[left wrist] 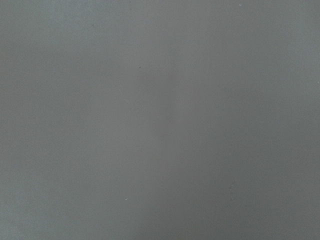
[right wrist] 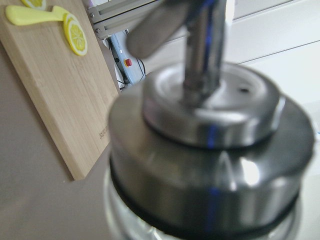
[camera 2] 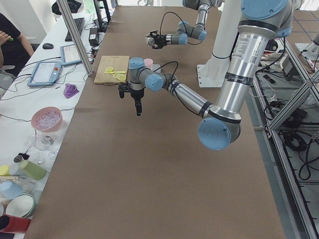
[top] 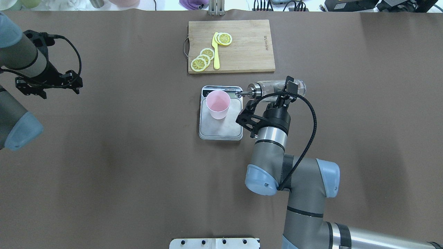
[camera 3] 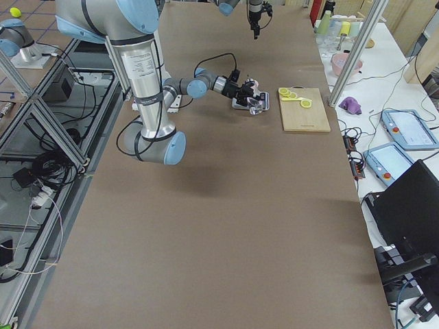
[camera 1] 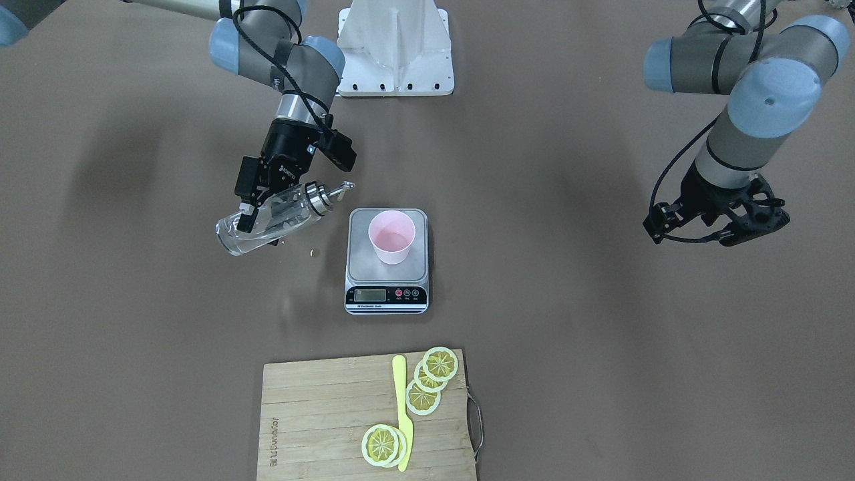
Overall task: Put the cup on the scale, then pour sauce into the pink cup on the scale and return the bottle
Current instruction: 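Tilt the bottle spout over the pink cup with the right gripper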
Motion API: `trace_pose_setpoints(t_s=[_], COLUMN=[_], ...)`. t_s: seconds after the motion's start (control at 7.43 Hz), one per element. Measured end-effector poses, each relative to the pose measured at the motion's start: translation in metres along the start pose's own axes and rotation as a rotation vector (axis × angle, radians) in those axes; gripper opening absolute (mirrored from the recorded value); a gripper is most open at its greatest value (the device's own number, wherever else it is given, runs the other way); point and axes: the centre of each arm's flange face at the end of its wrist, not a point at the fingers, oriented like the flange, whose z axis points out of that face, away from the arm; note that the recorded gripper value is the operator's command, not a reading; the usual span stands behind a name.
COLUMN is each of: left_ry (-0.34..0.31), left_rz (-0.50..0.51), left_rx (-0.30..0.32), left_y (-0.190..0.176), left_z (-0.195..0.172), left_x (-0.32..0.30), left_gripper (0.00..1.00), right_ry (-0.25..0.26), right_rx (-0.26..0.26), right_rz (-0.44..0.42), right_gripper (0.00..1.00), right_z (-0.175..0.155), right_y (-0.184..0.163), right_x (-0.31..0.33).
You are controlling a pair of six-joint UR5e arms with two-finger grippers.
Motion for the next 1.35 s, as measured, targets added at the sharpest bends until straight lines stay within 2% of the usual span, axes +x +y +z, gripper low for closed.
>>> trace_pose_setpoints(t_s=[0.27,0.54,0.94,1.35], left_ry=[0.004,0.006,0.025,0.025], left_rz=[0.002,0.004,0.013,0.014], left_rx=[0.003,0.004,0.015,0.016], left_y=[-0.001,-0.007,-0.016,-0.016], left_z=[0.004,0.021,0.040,0.042], left_x=[-0.002,-0.006,-0.011,-0.013], left_gripper=[0.99,0.99,0.99,0.99], right_ry=[0.039,0.072,0.097,0.113], right_rx=[-0.014,-0.034,-0.057,-0.052], right_rz=[-0.044,-0.088,-0.131,-0.138], right_gripper=[0.00,0.00,0.00,0.00], right_z=[0.004,0.021,0.039,0.042], right_y=[-0.013,-0.007,-0.003,-0.008], right_x=[0.001,-0.009,-0.026,-0.028])
